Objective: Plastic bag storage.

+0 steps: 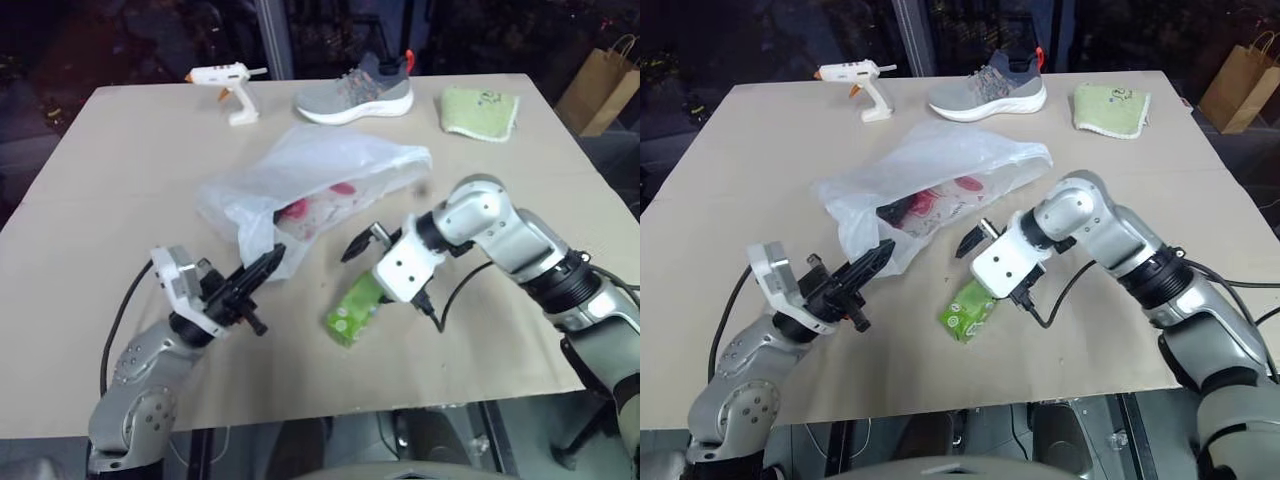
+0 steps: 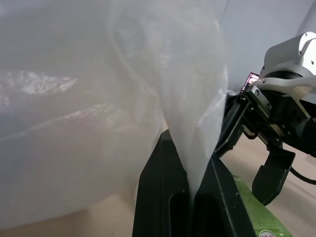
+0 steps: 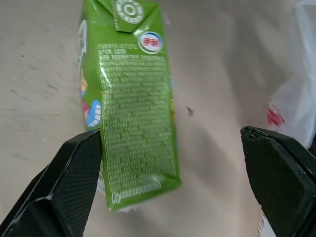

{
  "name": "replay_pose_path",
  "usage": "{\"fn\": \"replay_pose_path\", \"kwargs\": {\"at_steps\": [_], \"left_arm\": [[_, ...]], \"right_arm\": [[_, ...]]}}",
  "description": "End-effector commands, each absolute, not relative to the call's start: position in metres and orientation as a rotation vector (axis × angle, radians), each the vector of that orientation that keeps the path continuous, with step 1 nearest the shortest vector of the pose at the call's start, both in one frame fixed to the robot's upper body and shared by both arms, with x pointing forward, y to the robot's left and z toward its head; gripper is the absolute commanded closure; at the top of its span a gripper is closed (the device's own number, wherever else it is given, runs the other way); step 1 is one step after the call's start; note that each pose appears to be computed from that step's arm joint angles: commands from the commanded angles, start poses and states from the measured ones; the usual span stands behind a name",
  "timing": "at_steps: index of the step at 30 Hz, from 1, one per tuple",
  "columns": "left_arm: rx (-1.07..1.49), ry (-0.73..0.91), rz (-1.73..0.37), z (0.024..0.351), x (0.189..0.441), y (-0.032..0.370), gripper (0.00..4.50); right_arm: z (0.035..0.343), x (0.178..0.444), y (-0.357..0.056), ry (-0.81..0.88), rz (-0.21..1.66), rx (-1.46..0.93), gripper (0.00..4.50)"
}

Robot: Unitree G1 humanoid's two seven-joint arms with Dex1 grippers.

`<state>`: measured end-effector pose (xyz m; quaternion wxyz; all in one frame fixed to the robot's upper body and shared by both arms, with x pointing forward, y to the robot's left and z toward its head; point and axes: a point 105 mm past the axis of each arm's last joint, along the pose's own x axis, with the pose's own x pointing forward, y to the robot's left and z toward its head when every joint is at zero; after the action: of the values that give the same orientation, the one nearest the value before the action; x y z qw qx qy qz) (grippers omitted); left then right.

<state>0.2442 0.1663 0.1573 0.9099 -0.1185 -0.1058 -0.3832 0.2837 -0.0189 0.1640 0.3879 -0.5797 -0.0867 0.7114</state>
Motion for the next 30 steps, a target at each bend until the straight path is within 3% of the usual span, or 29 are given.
{"fn": "replay_pose_path", "kwargs": {"at_steps": [1, 7, 10, 12, 15, 20, 23, 30], "left_arm": [[-0.217, -0.264, -0.801, 0.166, 0.239, 0.162, 4.50], [-0.208, -0.265, -0.800, 0.166, 0.241, 0.162, 4.50], [-0.211, -0.266, -0.801, 0.166, 0.242, 0.163, 4.50], [-0.213, -0.265, -0.803, 0.166, 0.243, 0.162, 4.50], [-0.209, -0.261, -0.813, 0.166, 0.244, 0.162, 4.50], [-0.214, -0.263, -0.808, 0.167, 0.246, 0.164, 4.50], [-0.210, -0.258, -0.827, 0.165, 0.246, 0.160, 4.50], [-0.205, -0.264, -0.851, 0.167, 0.248, 0.156, 4.50]], "right_arm": [[0.161, 0.280, -0.014, -0.265, 1.833, -1.529, 0.08], [0.144, 0.277, -0.016, -0.241, 1.873, -1.552, 0.08], [0.141, 0.280, -0.016, -0.223, 1.859, -1.554, 0.88], [0.138, 0.283, -0.017, -0.198, 1.853, -1.566, 1.92], [0.138, 0.285, -0.015, -0.181, 1.837, -1.547, 3.10], [0.153, 0.284, -0.023, -0.131, 1.813, -1.410, 3.10], [0.181, 0.282, -0.031, -0.061, 1.751, -1.040, 3.10], [0.201, 0.306, -0.072, 0.170, 1.378, -0.601, 3.10]]}}
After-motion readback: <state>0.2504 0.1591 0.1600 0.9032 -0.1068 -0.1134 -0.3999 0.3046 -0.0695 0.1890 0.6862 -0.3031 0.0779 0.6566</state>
